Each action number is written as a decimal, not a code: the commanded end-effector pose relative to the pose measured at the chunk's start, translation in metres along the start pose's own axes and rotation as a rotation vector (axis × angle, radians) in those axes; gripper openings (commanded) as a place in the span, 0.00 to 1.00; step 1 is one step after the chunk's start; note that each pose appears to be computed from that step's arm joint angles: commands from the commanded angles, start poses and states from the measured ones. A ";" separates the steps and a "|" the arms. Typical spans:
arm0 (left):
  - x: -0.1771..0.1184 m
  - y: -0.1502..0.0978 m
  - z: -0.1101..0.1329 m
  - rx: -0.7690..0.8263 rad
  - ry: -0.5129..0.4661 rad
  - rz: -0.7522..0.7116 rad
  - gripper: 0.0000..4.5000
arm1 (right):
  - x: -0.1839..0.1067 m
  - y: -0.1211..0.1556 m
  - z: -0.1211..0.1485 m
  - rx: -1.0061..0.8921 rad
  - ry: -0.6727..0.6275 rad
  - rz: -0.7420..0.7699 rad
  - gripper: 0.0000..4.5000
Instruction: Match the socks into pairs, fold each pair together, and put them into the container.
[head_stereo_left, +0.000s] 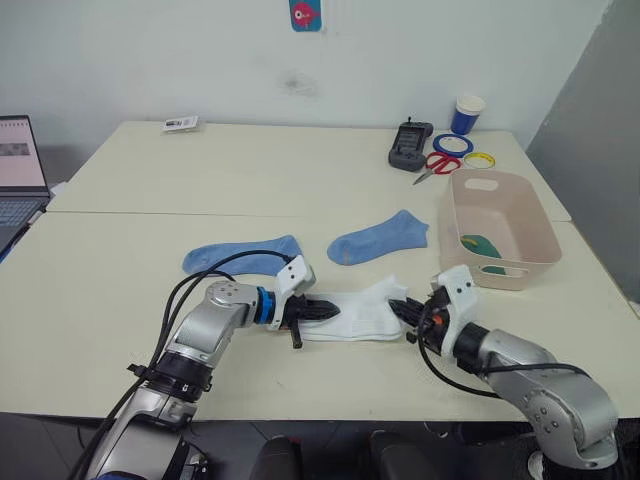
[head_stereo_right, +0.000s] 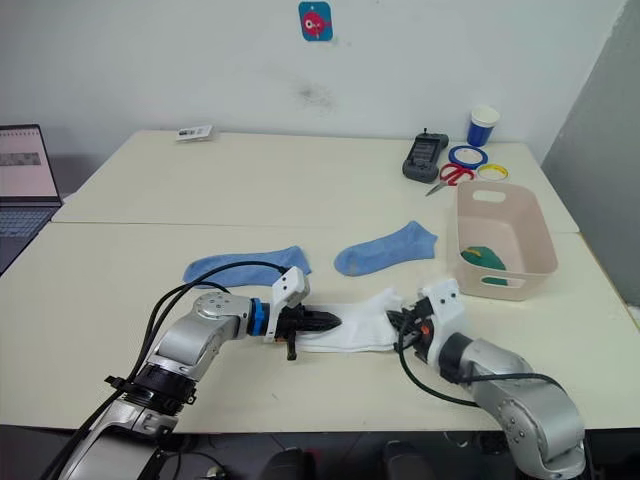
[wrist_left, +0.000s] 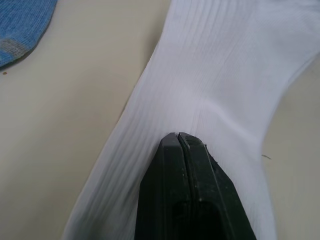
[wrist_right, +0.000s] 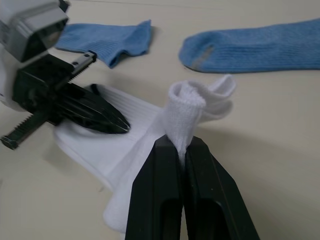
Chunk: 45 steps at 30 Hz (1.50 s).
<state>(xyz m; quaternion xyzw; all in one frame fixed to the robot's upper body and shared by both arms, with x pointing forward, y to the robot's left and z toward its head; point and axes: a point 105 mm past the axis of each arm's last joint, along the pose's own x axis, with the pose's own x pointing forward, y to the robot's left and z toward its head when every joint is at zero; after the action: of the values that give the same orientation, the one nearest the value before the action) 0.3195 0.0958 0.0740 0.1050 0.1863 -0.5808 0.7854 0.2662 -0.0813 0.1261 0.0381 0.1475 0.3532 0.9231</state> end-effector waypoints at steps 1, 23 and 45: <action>-0.007 0.001 -0.016 -0.034 0.047 0.021 0.00 | 0.016 0.025 0.012 0.031 -0.007 0.105 0.00; -0.047 0.000 -0.028 -0.054 0.119 0.058 0.00 | 0.087 0.053 -0.002 -0.004 0.151 0.228 0.00; -0.133 0.056 0.033 -0.086 -0.145 0.431 0.00 | 0.057 0.043 0.033 -0.189 0.020 0.224 0.67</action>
<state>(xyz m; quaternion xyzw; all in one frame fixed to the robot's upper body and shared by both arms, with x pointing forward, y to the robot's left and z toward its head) 0.3409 0.2167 0.1258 0.0683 0.1803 -0.3898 0.9005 0.2889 -0.0070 0.1395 -0.0232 0.1523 0.4702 0.8690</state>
